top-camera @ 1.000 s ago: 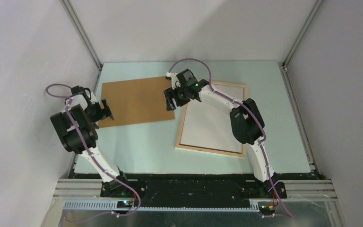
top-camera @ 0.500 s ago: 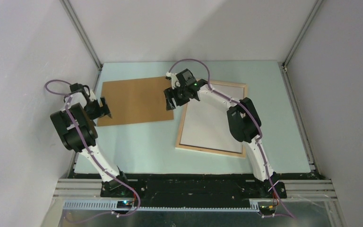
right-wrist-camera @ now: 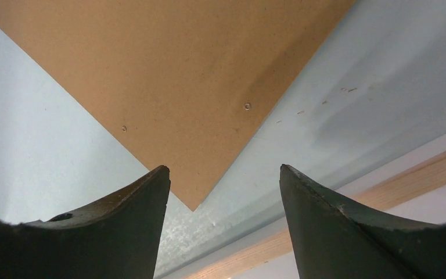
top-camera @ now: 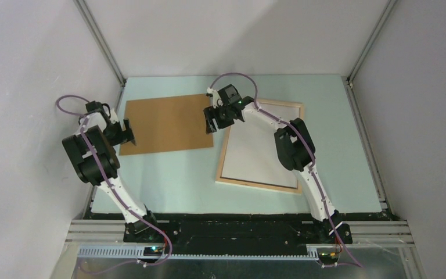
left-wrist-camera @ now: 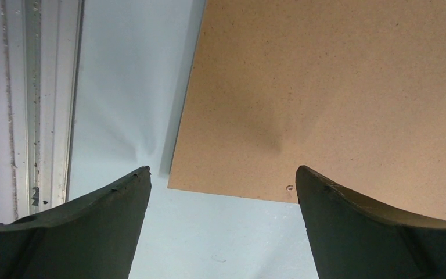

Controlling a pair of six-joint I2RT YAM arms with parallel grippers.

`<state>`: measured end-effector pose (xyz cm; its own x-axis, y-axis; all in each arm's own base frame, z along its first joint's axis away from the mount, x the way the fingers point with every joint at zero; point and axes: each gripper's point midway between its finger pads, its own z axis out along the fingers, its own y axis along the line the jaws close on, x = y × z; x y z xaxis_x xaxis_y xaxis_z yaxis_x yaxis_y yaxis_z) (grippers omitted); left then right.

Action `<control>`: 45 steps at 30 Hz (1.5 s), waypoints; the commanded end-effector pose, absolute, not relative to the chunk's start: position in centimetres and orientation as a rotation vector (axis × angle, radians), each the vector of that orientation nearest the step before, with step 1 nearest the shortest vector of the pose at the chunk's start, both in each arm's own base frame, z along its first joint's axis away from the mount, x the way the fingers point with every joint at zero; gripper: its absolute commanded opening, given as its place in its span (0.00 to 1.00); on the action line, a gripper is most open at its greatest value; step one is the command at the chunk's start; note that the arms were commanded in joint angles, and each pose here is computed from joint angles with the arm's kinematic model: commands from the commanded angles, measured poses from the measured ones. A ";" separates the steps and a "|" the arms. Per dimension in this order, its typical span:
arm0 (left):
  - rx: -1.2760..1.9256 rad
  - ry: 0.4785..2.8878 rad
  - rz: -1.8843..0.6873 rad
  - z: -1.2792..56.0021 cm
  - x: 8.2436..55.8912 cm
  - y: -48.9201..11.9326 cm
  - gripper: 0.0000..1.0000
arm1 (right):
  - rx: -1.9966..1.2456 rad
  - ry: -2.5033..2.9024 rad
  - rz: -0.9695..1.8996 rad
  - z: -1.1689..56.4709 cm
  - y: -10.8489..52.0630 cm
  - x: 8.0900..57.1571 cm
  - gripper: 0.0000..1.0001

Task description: Put the photo into the frame

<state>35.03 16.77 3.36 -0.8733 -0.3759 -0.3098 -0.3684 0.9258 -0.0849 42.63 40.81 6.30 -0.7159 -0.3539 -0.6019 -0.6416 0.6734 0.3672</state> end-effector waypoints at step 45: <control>-0.284 2.753 -0.331 4.0 28.6 5.0 0.89 | -0.771 2.456 0.908 5.1 41.1 42.0 0.74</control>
<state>28.66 9.93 2.21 -0.9185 -0.2825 -0.2768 -0.2565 0.9582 -0.1268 41.86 40.64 4.31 -0.7821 -0.3312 -0.5279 -0.5914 0.6615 0.4611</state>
